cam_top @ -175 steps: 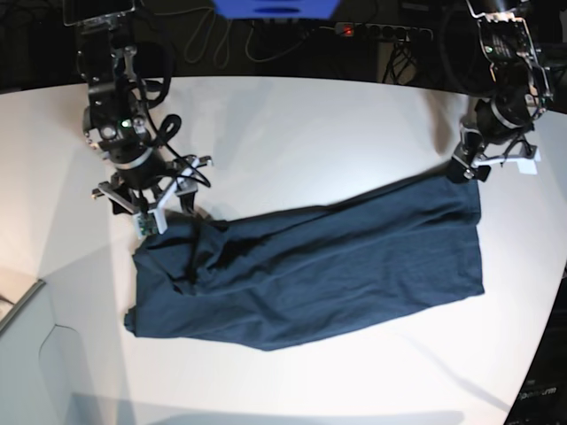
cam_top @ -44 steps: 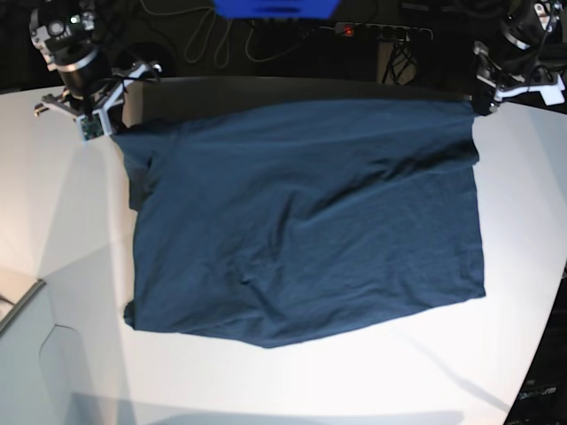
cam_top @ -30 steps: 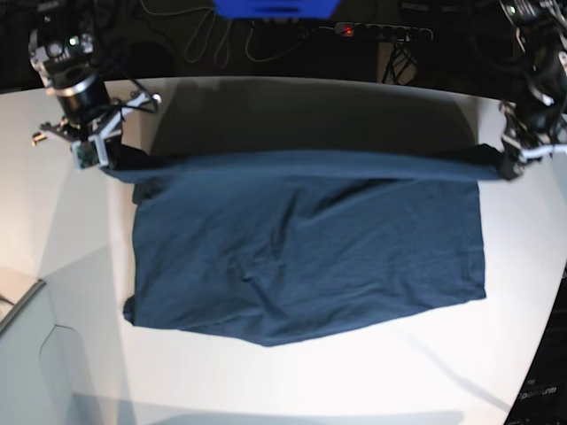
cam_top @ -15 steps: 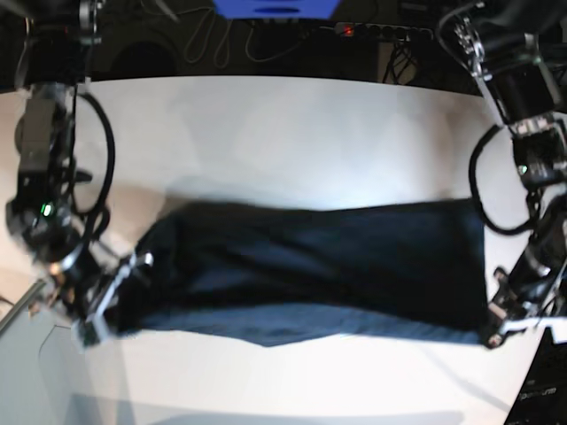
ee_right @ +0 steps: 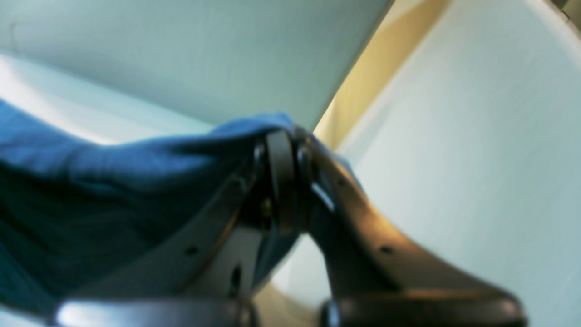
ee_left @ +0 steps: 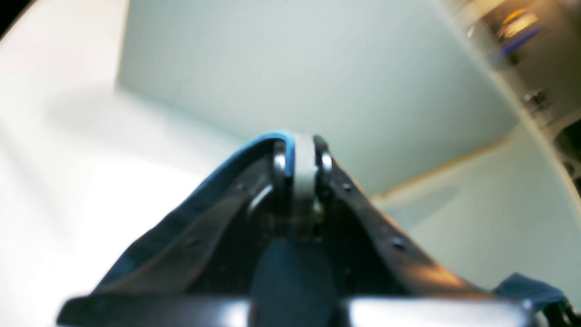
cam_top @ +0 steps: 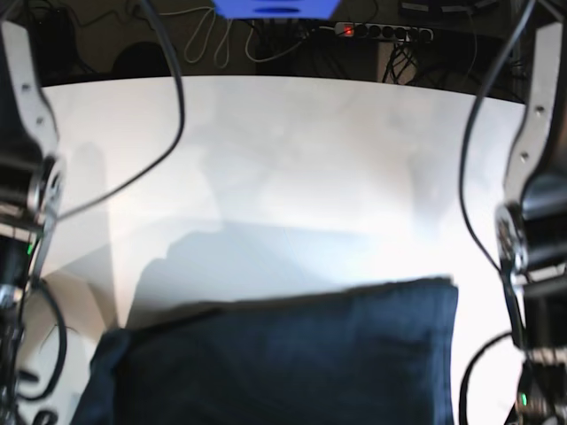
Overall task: Layout the t-shirt on the table in an organized manner, then fold the t-shirt properly
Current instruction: 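Lift the shirt edge with both grippers and swing it up high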
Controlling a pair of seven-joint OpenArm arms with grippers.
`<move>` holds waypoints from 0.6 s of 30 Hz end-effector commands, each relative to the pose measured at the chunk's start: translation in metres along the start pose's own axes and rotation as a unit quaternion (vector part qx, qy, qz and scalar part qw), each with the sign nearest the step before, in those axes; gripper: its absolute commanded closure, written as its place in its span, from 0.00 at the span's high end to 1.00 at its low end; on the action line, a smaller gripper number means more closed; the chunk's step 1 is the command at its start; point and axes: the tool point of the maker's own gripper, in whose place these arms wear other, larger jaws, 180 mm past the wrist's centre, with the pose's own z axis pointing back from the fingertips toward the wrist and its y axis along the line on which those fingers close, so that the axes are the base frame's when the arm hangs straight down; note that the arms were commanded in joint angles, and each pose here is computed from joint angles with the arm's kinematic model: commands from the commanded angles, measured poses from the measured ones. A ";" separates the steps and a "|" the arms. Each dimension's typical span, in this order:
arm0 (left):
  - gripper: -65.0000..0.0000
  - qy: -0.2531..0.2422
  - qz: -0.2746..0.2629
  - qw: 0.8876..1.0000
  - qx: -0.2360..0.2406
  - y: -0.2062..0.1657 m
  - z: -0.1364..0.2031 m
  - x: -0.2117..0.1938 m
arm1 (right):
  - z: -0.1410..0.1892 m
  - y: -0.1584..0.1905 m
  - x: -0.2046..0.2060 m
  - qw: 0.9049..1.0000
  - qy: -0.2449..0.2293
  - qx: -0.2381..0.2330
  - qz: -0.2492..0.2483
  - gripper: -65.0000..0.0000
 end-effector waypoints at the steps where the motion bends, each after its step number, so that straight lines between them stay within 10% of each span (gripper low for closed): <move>1: 0.00 -0.057 -0.015 0.998 -0.024 -0.027 0.003 0.048 | 0.004 -0.025 0.046 0.998 -0.060 -0.023 -0.003 0.00; 8: 0.00 -0.134 -0.038 0.989 -0.059 -0.073 0.011 0.110 | 0.015 -0.075 0.129 0.980 -0.175 -0.090 -0.039 0.00; 18: 0.00 -0.133 -0.077 0.986 -0.072 -0.060 0.037 0.062 | 0.055 -0.035 0.087 0.979 -0.186 -0.083 0.022 0.00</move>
